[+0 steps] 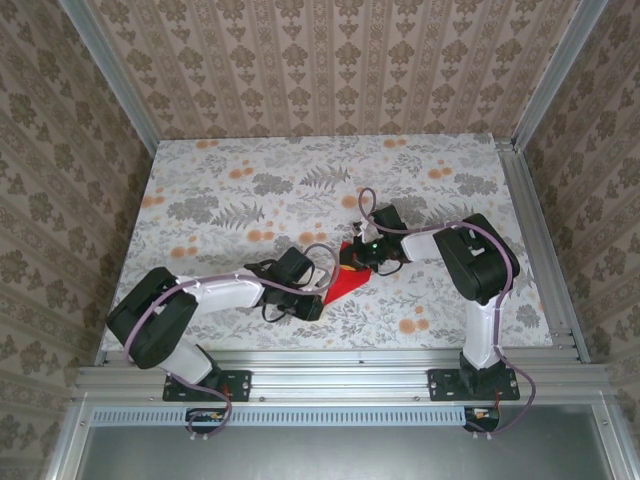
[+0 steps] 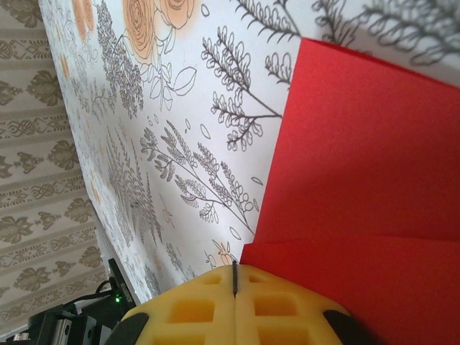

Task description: Fold a paper plane with a square sheet of paper (pick it up from the middle)

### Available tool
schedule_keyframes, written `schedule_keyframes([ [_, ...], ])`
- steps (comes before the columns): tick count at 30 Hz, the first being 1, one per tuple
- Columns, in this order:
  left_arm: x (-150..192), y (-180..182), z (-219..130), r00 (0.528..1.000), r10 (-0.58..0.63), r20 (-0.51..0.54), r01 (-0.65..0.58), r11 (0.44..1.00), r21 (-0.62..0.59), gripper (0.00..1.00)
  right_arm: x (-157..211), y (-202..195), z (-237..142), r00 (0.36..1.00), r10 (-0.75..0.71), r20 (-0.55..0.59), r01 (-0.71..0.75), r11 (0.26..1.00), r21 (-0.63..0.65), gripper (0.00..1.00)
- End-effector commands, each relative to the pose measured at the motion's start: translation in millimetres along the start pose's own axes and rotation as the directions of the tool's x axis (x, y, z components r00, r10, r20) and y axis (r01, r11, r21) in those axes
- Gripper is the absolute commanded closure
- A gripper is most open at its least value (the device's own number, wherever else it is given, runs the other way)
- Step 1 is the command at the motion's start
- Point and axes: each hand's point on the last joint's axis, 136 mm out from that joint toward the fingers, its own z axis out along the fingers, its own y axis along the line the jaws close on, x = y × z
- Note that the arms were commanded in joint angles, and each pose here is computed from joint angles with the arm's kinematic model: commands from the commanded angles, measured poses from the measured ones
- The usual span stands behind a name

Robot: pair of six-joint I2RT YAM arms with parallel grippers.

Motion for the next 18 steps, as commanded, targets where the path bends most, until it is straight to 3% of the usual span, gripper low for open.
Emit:
schedule_keyframes([
  [1,-15.7,-18.7,-17.2,1.0,0.003,0.028,-0.004,0.999,0.038,0.89,14.2,-58.1,1.8,0.993,0.115,-0.009,-0.112,0.978,0.178,0.93],
  [8,-65.7,-38.8,-29.5,0.989,0.046,0.138,-0.058,0.995,0.083,0.89,14.7,-45.0,1.4,0.994,0.109,-0.017,-0.105,0.985,0.14,0.93],
  [18,-77.9,-21.4,4.5,0.992,0.032,0.125,-0.046,0.993,0.111,0.9,11.6,-30.7,2.0,0.992,0.12,-0.023,-0.118,0.99,0.081,0.92],
])
